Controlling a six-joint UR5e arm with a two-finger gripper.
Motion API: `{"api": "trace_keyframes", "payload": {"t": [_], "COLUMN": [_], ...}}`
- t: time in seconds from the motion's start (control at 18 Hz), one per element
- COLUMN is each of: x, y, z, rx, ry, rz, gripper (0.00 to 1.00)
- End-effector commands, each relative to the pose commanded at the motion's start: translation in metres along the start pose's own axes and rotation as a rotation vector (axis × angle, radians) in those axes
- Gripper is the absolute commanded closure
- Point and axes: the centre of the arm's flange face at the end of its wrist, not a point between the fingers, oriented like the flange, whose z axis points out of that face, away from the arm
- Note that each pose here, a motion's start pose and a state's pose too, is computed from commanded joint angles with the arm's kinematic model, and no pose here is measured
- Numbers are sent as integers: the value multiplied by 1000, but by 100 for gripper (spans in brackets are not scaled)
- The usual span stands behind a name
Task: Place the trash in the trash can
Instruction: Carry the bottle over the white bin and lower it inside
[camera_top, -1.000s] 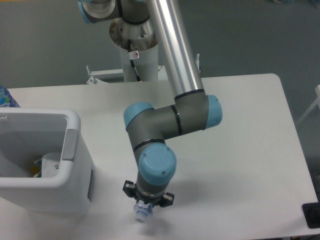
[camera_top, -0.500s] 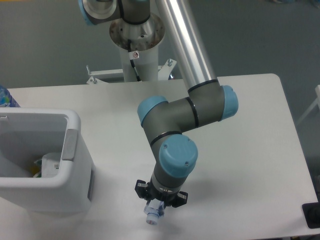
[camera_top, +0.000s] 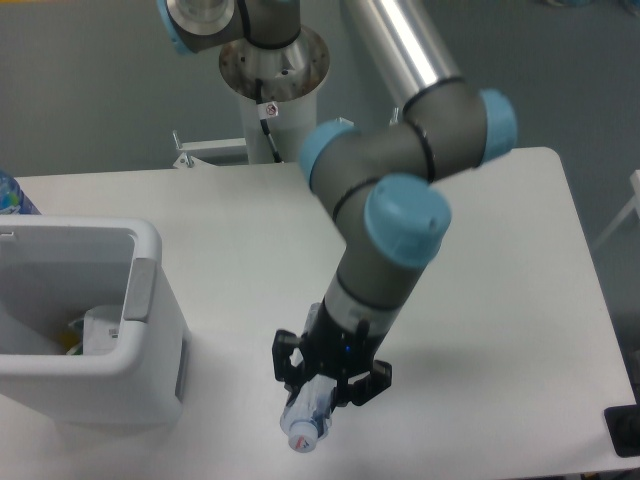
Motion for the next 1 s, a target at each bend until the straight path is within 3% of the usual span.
{"api": "trace_keyframes", "payload": {"t": [0.28,0.56,0.83,1.0], "x": [47,92,137,165], "y": [-45,-61,-69,-69], "z": [-71,-111,-116,-94], "rx": [203,287,309,282], "ry": [82,146,226,268], "rz": [-22,-8,26,49], "gripper": [67,67,67,67]}}
